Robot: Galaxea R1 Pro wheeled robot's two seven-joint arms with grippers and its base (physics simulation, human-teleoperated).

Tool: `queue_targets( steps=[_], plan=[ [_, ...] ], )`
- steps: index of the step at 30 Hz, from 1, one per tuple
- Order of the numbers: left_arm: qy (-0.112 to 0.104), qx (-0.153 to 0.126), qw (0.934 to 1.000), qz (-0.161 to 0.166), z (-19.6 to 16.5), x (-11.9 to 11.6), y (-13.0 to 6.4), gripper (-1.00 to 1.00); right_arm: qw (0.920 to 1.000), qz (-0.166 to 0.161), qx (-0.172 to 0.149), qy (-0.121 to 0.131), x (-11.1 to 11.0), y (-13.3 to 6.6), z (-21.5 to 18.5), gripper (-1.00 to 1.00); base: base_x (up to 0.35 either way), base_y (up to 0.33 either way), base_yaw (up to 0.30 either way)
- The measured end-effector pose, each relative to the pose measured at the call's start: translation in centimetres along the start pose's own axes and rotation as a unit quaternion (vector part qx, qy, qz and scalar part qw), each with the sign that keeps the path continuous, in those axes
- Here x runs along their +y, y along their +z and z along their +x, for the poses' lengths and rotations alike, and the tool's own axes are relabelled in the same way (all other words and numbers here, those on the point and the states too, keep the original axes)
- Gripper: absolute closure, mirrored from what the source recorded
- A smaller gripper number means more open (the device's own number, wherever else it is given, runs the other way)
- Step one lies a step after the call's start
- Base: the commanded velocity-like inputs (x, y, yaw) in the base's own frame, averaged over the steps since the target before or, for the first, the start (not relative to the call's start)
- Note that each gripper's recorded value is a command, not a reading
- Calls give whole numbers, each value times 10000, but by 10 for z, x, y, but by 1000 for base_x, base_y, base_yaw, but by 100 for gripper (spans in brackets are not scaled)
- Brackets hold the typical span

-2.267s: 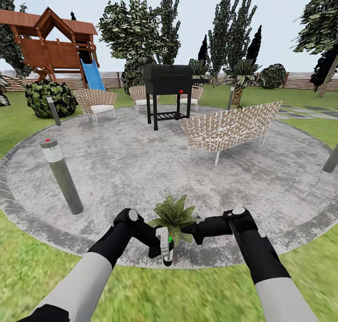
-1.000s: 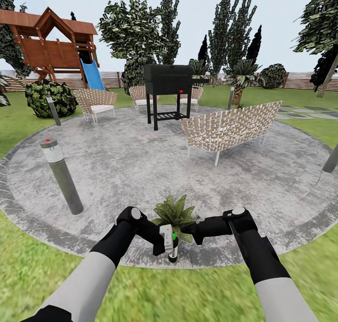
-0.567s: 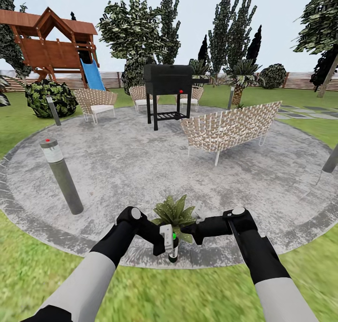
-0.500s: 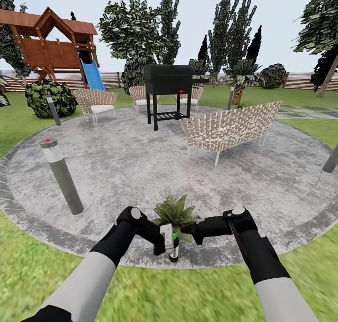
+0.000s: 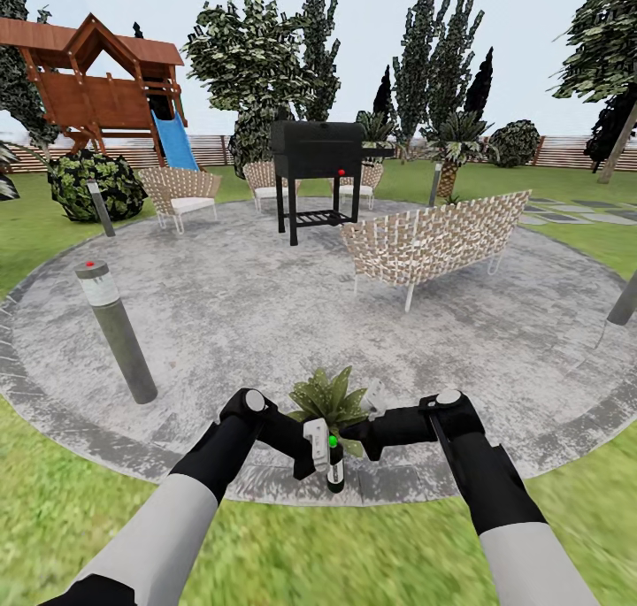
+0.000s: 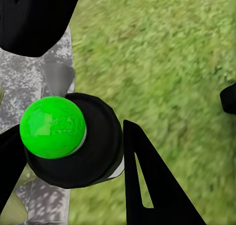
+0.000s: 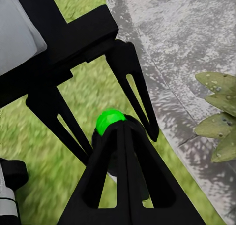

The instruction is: Pick up the pesticide atomizer in the garden and spray insectifuge to fully cover both potted plants in the garden.

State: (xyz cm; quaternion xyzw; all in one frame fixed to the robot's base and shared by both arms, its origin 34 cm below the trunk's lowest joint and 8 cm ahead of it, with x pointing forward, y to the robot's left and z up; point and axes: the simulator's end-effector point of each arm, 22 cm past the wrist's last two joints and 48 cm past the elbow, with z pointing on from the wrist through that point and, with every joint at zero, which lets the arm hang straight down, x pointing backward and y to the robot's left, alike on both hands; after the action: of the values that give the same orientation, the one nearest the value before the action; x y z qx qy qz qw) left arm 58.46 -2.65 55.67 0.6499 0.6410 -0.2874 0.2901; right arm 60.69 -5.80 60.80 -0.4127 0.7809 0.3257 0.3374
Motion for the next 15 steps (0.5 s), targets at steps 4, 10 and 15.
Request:
queue_targets(
  steps=[4,10,15],
  plan=[
    [-1,-6,10000,-7,0,0,0,100,10000,-7,-9,-2,1,1,-1,100,0,0,0],
    [-2,-7,10000,-10,0,0,0,100,10000,-9,-10,-1,1,1,-1,100,0,0,0],
    [3,-10,10000,-14,-1,1,0,100,10000,-10,-8,-1,1,1,-1,100,0,0,0]
  ],
)
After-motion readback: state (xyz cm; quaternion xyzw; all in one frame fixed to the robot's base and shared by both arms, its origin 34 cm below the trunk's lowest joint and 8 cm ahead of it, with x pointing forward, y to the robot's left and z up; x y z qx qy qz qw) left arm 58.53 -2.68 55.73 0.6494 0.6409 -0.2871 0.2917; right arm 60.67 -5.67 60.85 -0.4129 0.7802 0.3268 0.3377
